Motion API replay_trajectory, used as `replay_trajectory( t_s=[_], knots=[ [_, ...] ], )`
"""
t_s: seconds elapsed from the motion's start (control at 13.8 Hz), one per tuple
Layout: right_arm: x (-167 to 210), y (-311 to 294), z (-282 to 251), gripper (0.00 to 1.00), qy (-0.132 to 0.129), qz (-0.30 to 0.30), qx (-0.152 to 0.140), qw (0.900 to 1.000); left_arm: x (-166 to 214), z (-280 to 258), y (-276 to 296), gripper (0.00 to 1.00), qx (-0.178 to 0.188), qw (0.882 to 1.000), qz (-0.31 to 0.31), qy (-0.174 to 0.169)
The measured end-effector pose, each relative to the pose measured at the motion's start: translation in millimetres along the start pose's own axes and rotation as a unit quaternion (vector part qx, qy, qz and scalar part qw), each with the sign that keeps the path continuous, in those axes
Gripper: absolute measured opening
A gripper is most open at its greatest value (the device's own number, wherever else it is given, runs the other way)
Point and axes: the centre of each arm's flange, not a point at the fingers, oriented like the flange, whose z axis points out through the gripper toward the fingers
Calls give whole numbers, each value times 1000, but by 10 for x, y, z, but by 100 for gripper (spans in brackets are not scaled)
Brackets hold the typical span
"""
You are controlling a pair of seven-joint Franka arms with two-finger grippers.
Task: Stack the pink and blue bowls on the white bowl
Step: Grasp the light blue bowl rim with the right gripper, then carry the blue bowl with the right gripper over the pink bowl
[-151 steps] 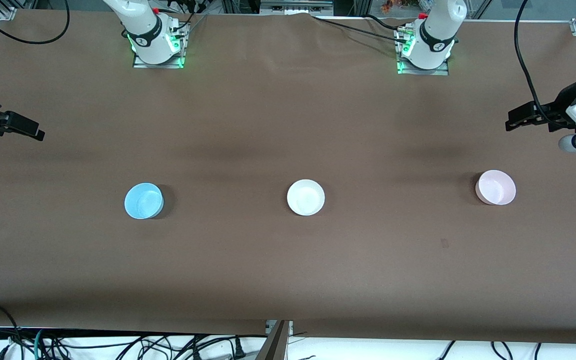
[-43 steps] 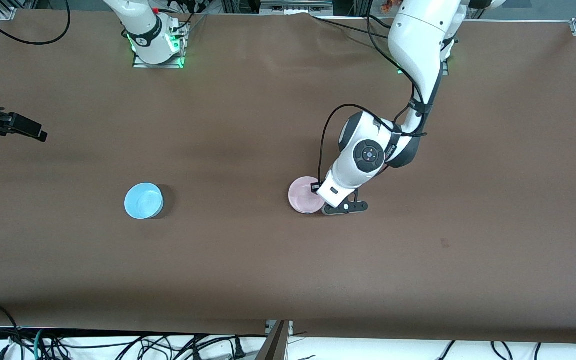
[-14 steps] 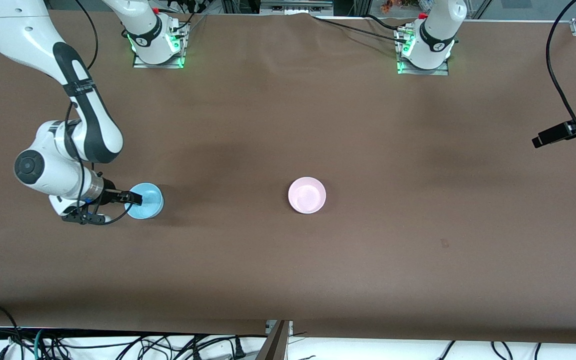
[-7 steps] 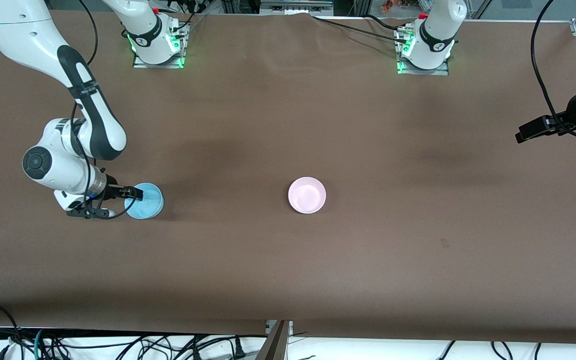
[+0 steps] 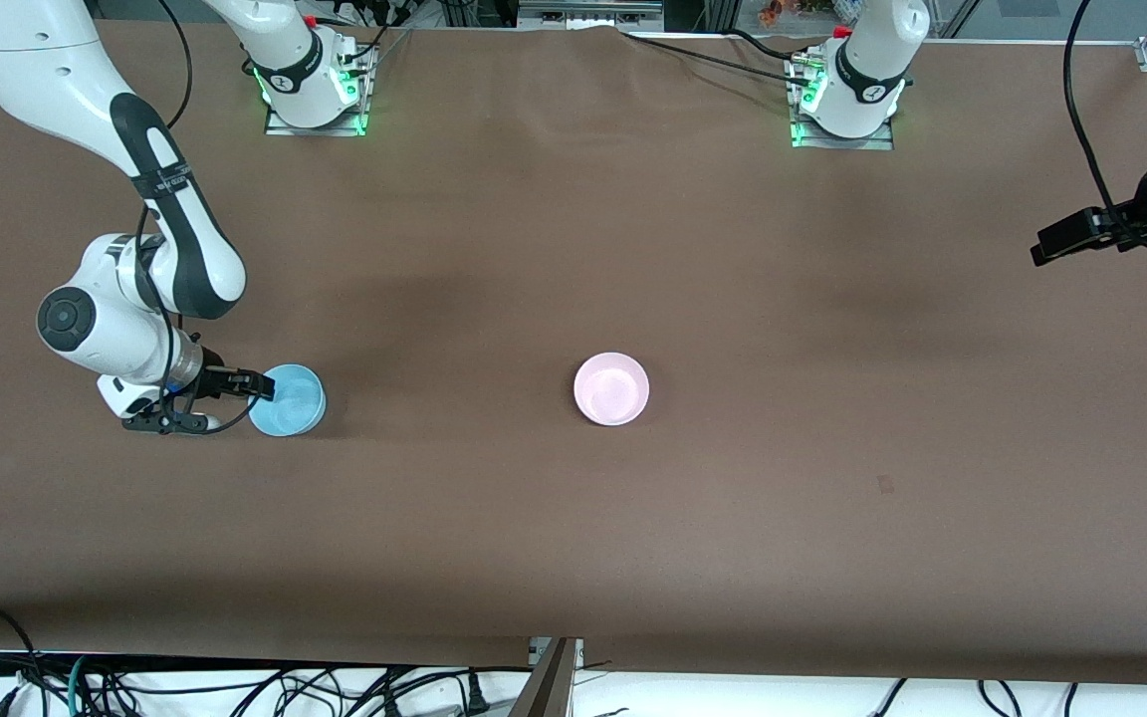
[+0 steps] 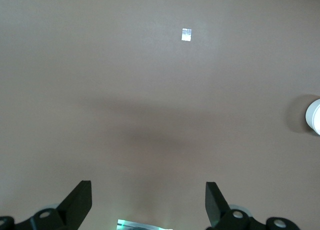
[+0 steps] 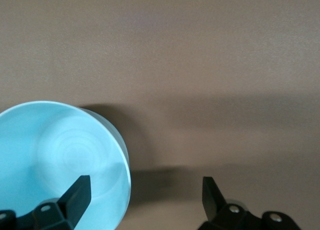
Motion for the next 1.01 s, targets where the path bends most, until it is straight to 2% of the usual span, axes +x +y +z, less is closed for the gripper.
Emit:
replay_trajectory(
  t_s=[0.07, 0.65, 0.72, 1.01],
  knots=[
    [-17, 1, 20, 98, 0, 0, 0, 1000, -3, -16, 1, 100, 0, 1000, 9, 1],
    [-22, 0, 25, 10, 2, 0, 0, 1000, 46, -9, 40, 100, 1, 1000, 21, 2],
    [-13, -14, -8, 3, 5, -1, 0, 1000, 64, -44, 43, 100, 0, 1000, 21, 6],
    [42, -43, -174, 3, 17, -3, 1, 1000, 115, -54, 55, 100, 1, 1000, 21, 9]
  ],
)
